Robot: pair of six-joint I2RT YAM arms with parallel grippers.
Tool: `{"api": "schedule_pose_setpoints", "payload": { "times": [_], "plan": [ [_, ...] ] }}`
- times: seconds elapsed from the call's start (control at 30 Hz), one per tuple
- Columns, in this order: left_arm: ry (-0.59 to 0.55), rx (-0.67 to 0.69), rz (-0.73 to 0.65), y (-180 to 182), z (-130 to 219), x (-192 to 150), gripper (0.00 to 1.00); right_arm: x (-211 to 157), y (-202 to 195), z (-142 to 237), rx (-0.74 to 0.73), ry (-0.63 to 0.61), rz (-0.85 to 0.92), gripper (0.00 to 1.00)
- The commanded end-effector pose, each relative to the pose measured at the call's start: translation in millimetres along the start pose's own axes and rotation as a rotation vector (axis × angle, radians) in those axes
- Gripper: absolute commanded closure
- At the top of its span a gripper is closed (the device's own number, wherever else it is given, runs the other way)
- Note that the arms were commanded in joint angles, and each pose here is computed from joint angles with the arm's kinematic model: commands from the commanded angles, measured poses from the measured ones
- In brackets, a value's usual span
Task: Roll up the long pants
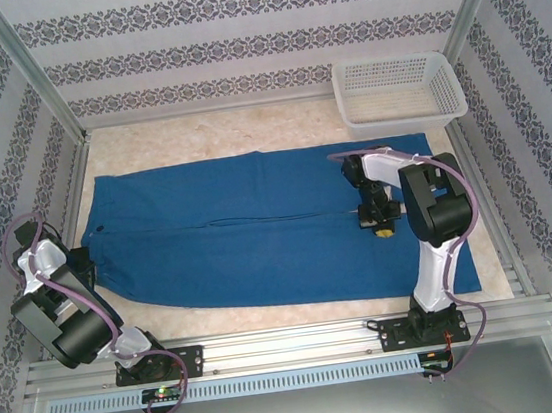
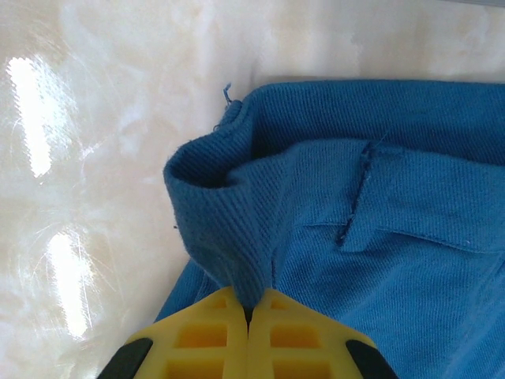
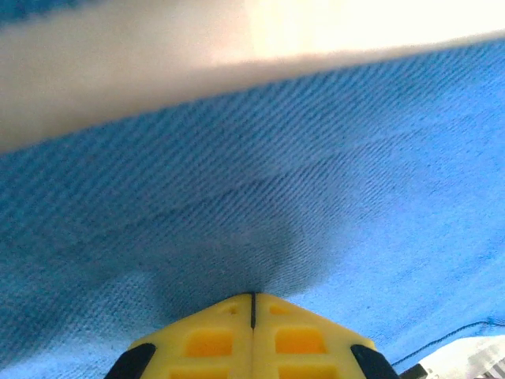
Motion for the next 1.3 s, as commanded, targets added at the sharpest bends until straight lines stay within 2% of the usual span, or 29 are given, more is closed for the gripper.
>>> {"api": "schedule_pose_setpoints", "payload": {
  "times": [0.0, 0.27, 0.83, 0.93, 1.07, 1.17, 1.27],
  "plan": [
    [0.002, -0.025, -0.027, -5.2, 7.9, -4.3, 1.0, 26.8, 1.7, 7.8, -0.019, -0.08, -0.028, 1.0],
    [-0.01, -0.034, -0.034, -6.2, 15.2, -3.8, 1.0, 69.4, 4.7, 10.3, 0.016, -0.112, -0.04, 1.0],
    [-0.007, -0.078, -0.018, -11.2, 16.9, -6.6, 1.0, 127.8, 16.2, 28.1, 0.062, -0.17, -0.04, 1.0],
    [-0.016, -0.087, -0.025, -12.6, 19.2, -5.7, 1.0, 123.6, 8.8, 56.4, 0.112, -0.202, -0.043, 1.0],
    [-0.031, -0.098, -0.024, -13.2, 20.5, -5.3, 1.0, 94.0, -11.9, 89.1, 0.159, -0.182, 0.0, 1.0],
    [-0.024, -0.098, -0.013, -11.8, 16.2, -6.6, 1.0, 64.0, -26.6, 87.9, 0.138, -0.136, 0.039, 1.0],
    [-0.007, -0.108, -0.007, -13.5, 11.5, -8.1, 1.0, 32.7, -35.5, 70.5, 0.121, -0.063, 0.057, 1.0]
  ]
}}
Point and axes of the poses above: each hand's point on the last joint's axis, 136 mm out from that joint toward the fingers, its own z axis back along the fingers, its own y axis along the line the jaws close on, x = y × z, the point moved 2 cm from there along z, back along the fingers, and after that the axes turned 15 degrees about -z, right-handed, at the moved point
